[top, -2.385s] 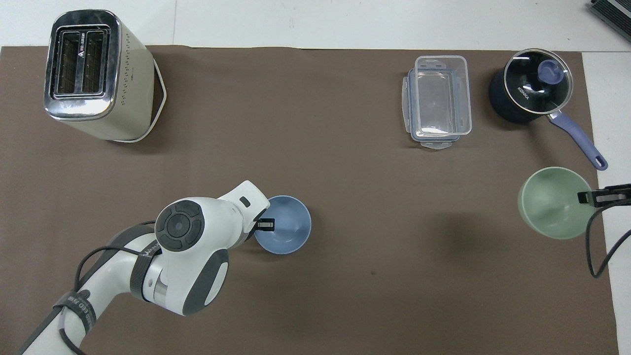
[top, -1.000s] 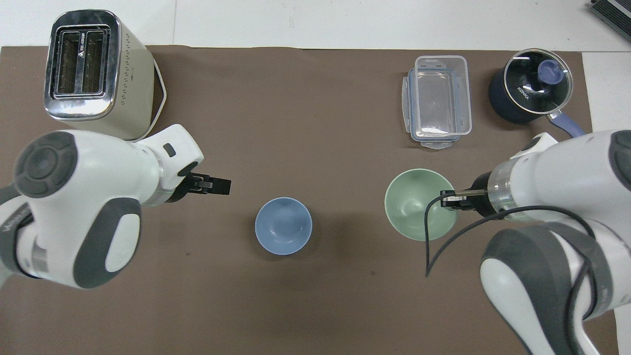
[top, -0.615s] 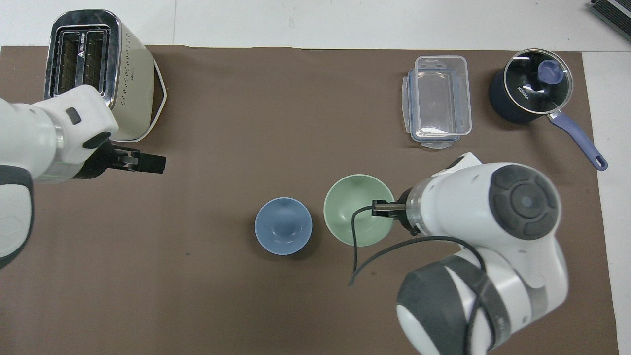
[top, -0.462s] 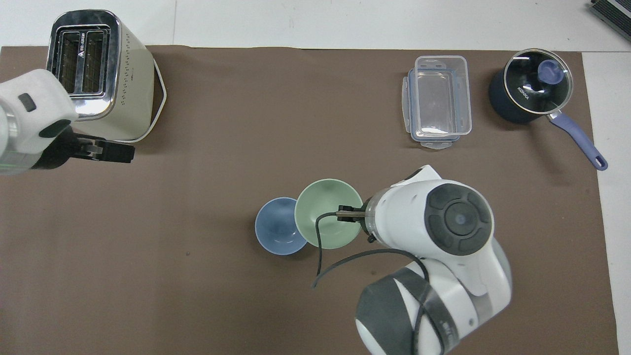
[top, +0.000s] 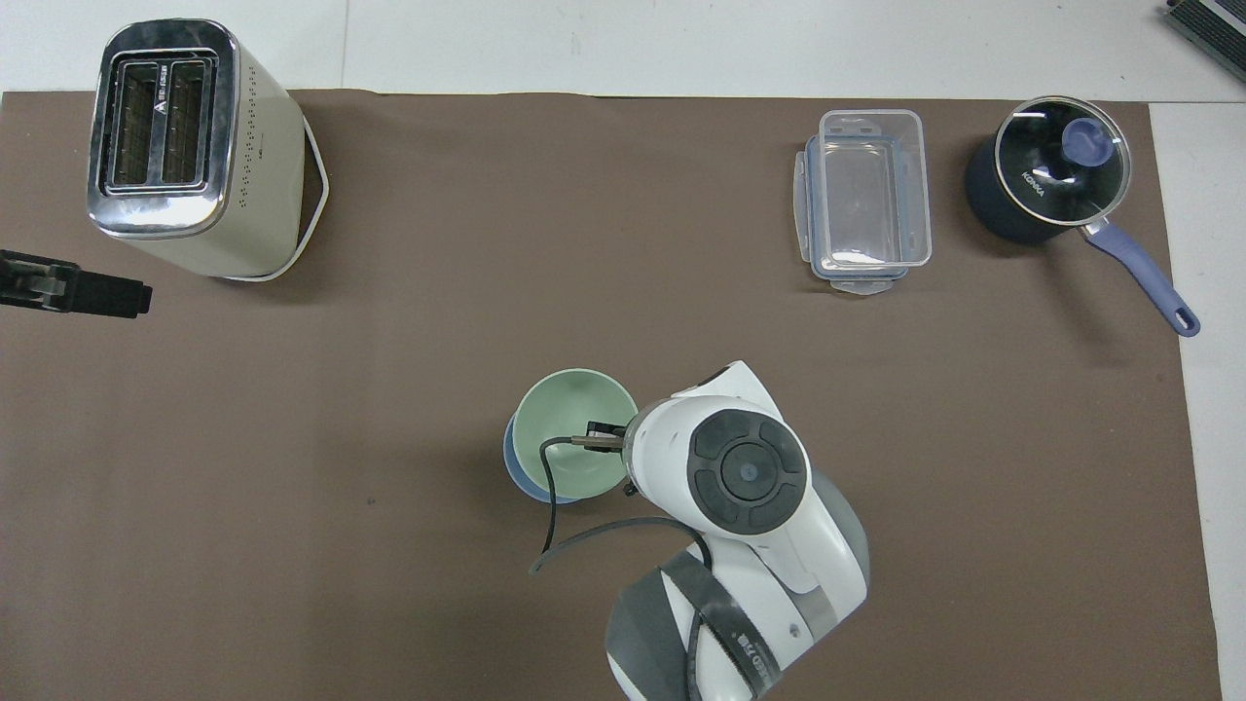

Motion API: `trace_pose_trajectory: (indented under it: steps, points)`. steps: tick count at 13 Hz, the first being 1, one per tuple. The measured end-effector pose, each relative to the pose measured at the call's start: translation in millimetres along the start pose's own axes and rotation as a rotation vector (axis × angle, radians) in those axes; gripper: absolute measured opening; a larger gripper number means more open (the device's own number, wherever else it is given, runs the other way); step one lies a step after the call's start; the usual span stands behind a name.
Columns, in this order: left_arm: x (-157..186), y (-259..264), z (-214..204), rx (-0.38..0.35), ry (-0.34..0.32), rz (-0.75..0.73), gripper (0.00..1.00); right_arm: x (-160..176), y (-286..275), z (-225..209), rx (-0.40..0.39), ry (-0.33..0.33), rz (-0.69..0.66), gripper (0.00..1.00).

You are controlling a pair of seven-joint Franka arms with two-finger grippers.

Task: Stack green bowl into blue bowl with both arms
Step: 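Lower the green bowl into the blue bowl with the right gripper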

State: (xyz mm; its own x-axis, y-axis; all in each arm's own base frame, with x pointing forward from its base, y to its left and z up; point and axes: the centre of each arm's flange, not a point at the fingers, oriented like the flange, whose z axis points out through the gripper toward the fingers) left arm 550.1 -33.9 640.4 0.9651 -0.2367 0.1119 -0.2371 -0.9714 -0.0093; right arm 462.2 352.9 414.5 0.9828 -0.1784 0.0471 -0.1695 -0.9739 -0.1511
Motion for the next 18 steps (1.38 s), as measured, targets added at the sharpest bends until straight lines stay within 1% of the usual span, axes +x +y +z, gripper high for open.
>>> trace_pose_trajectory:
  steps: [3, 5, 8, 18]
  points:
    - [3, -1, -5, -0.01, -0.059, 0.0, 1.0, -2, -5, 8, 0.002, 0.003, -0.007, 0.05]
    - [4, 0, -5, -0.011, -0.075, 0.003, 1.0, -12, -17, 24, 0.003, 0.003, -0.015, 0.05]
    - [4, 3, -5, -0.012, -0.081, 0.008, 1.0, -19, -24, 46, -0.008, -0.004, -0.023, 0.05]
    - [3, 3, -4, -0.014, -0.095, 0.008, 1.0, -15, -21, 54, -0.011, -0.002, -0.016, 0.05]
